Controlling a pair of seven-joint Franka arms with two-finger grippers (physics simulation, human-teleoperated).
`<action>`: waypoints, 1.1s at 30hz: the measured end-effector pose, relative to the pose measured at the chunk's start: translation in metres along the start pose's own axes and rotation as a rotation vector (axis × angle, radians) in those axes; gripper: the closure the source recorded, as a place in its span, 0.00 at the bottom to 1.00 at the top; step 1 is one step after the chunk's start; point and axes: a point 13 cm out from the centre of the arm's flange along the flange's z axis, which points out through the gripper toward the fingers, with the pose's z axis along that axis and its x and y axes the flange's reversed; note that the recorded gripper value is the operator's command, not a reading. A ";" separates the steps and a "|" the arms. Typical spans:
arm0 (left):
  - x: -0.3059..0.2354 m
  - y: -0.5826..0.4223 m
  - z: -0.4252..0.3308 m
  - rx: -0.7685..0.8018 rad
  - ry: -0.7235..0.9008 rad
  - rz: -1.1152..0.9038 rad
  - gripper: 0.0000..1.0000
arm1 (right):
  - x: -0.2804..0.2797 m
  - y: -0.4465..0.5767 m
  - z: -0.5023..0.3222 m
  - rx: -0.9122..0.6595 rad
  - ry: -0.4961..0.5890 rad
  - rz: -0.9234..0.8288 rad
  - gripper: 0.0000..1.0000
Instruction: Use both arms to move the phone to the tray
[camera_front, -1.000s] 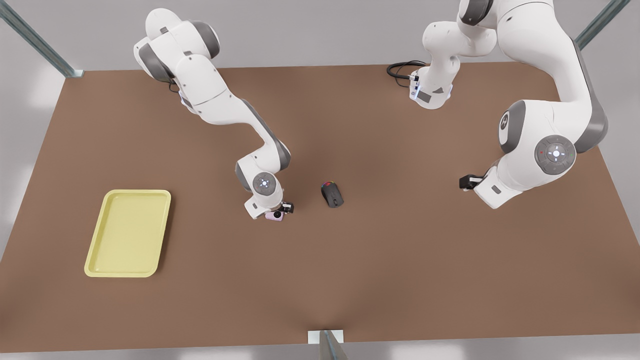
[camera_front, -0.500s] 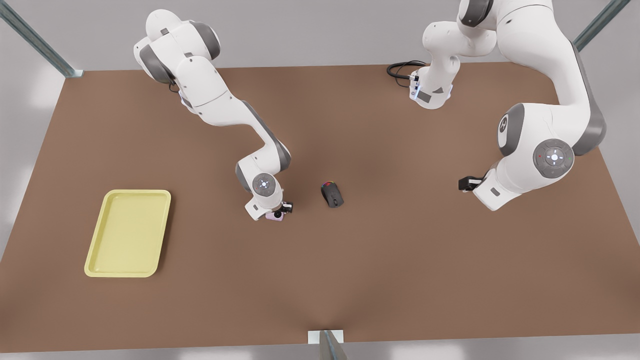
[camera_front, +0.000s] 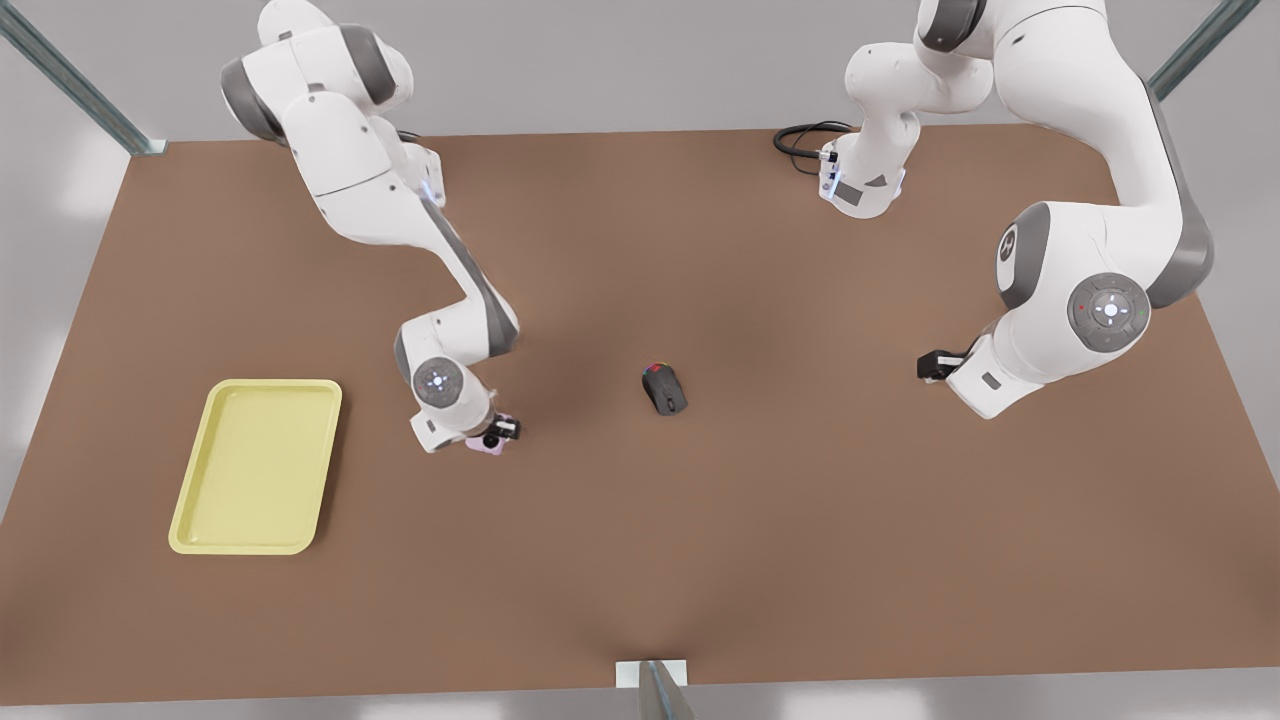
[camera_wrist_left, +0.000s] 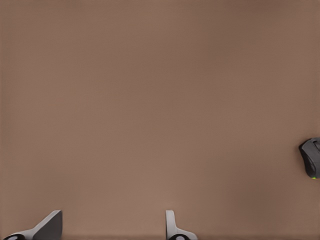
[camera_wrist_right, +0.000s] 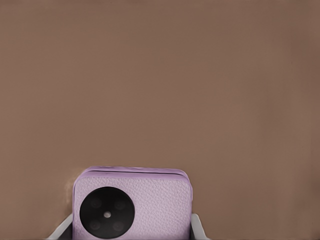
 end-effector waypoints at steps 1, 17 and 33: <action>0.000 0.000 0.000 0.000 0.000 0.000 0.00 | -0.013 -0.041 -0.003 0.000 0.011 0.041 0.23; 0.000 -0.001 0.001 0.000 0.001 0.001 0.00 | -0.085 -0.422 0.008 0.019 0.043 -0.001 0.04; -0.001 0.001 -0.001 -0.002 -0.004 0.001 0.00 | -0.097 -0.232 -0.445 0.032 -0.300 -0.522 0.00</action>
